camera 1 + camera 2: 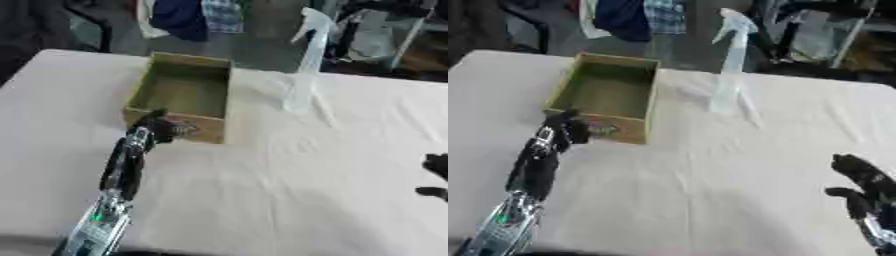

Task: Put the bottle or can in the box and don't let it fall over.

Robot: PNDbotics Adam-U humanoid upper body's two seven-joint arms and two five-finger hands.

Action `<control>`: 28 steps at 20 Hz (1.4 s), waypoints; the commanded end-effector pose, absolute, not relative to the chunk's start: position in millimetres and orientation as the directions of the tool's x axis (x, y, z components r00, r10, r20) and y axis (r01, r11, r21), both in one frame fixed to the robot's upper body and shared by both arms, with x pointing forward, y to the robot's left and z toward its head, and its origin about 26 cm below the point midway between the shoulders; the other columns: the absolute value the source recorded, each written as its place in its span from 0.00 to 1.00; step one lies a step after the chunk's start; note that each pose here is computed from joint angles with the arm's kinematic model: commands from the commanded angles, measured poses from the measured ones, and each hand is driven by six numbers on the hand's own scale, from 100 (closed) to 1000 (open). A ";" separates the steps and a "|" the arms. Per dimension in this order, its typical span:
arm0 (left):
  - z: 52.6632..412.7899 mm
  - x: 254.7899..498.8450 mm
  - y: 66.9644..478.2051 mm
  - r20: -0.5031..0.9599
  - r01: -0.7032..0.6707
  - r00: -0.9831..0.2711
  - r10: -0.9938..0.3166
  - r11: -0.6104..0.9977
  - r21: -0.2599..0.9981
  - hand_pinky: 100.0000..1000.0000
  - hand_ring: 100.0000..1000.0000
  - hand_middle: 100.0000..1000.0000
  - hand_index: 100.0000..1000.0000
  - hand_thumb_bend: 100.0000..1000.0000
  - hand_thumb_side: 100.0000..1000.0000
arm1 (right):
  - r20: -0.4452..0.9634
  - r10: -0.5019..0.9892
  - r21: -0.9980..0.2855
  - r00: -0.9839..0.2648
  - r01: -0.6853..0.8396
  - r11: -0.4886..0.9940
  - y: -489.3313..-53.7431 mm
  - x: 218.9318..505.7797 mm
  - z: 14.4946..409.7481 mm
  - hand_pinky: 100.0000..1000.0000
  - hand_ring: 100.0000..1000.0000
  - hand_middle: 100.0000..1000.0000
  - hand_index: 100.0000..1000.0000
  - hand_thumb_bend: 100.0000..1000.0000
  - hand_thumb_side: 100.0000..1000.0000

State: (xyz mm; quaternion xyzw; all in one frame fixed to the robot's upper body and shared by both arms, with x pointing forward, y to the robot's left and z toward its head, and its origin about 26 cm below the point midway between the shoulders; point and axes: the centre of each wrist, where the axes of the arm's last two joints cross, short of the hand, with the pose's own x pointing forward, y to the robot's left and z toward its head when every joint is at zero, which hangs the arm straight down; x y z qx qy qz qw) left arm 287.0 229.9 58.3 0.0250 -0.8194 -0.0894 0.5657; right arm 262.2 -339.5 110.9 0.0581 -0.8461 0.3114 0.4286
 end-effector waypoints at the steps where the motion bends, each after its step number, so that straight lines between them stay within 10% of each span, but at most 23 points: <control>1: 69.3 288.1 233.8 0.907 0.067 -0.393 -0.154 0.978 0.195 0.68 0.63 0.58 0.84 0.02 1.00 | 0.606 0.174 -0.594 -0.776 -0.296 0.748 -357.2 263.6 169.6 0.77 1.00 0.90 0.95 0.00 0.41; 15: 78.3 294.6 204.7 0.902 0.201 -0.426 -0.062 0.966 0.161 0.68 0.62 0.58 0.83 0.03 1.00 | 0.365 0.271 -0.796 -0.891 -0.147 0.587 -419.6 341.5 292.7 0.78 1.00 0.92 0.96 0.00 0.36; 28: 106.5 308.0 159.4 0.870 0.404 -0.487 0.070 0.902 0.154 0.68 0.60 0.54 0.81 0.03 1.00 | 0.523 0.380 -0.799 -0.763 -0.284 0.530 -451.3 411.7 279.2 0.83 1.00 1.00 1.00 0.00 0.22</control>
